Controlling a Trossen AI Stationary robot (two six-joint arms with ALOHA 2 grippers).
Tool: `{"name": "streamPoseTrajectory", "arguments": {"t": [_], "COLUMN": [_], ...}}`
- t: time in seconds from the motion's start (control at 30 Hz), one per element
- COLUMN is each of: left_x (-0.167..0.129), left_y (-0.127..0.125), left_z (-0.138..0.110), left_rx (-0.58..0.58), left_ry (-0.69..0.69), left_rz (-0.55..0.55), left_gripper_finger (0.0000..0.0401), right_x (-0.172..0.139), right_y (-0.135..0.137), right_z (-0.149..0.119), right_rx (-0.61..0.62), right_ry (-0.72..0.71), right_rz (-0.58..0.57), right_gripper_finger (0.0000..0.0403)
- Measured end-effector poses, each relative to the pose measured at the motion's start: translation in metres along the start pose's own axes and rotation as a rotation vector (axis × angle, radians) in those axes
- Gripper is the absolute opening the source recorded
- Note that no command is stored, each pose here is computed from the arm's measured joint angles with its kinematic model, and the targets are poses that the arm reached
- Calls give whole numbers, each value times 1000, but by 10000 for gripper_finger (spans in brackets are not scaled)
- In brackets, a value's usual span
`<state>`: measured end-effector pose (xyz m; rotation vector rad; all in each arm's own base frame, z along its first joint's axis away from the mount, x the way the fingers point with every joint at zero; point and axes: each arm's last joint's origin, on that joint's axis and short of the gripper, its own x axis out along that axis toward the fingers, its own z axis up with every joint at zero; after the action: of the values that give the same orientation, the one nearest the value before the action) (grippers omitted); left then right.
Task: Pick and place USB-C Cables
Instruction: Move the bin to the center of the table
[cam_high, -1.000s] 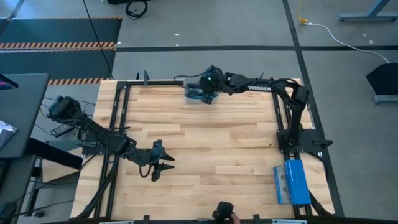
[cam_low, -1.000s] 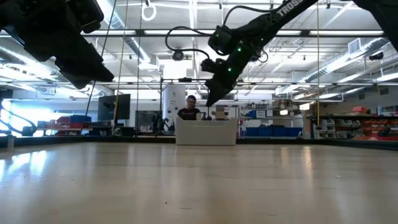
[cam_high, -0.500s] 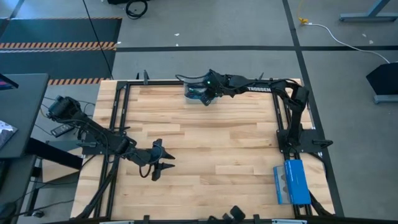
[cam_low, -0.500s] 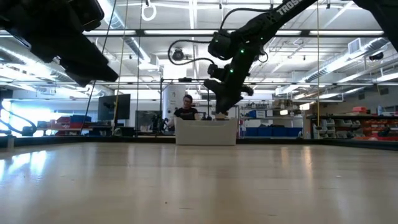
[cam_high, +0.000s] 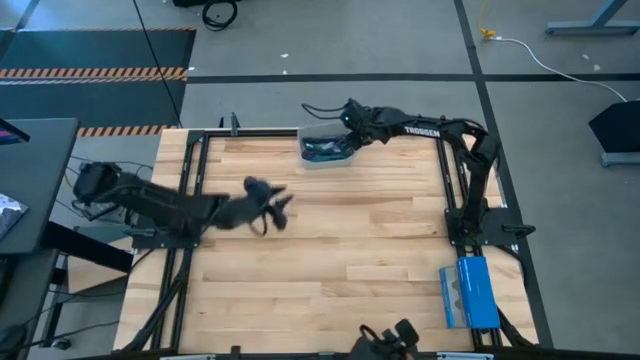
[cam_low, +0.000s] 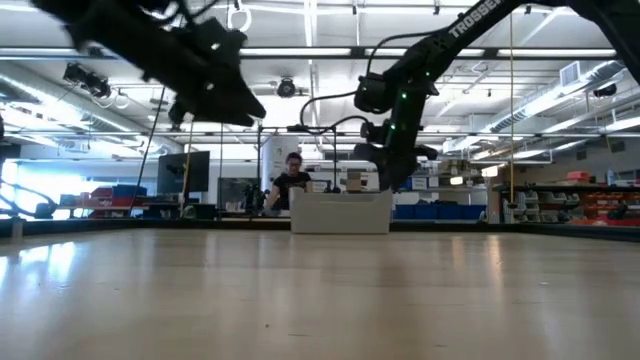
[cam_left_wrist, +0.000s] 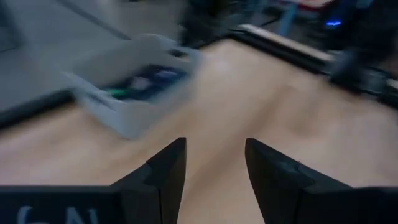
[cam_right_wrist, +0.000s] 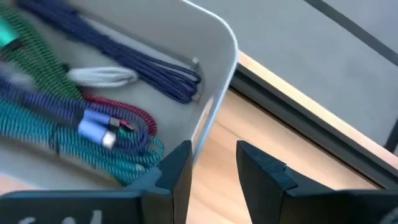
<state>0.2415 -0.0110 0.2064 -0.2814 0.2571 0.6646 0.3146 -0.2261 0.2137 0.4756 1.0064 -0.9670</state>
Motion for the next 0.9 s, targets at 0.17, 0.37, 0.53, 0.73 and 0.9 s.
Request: {"name": "streamPoseTrajectory", "arguments": {"t": [0.17, 0.37, 0.53, 0.73, 0.9], "left_x": [29, 56, 87, 126, 147], "left_y": [33, 75, 98, 107, 104], "left_z": [43, 77, 79, 59, 53], "left_rx": [-12, -114, -160, -163, -183], "left_ry": [41, 131, 229, 351, 380], "left_rz": [171, 183, 177, 201, 187], "left_gripper_finger": [164, 137, 107, 71, 51], "right_x": [1, 2, 2, 2, 4], "right_y": [-5, -5, -8, -7, -7], "right_z": [1, 2, 3, 2, -1], "right_rx": [-5, 19, 47, 56, 51], "right_ry": [4, -6, -4, 8, 24], "right_rz": [-9, -6, -3, 7, 17], "right_gripper_finger": [131, 131, 131, 130, 123]}}
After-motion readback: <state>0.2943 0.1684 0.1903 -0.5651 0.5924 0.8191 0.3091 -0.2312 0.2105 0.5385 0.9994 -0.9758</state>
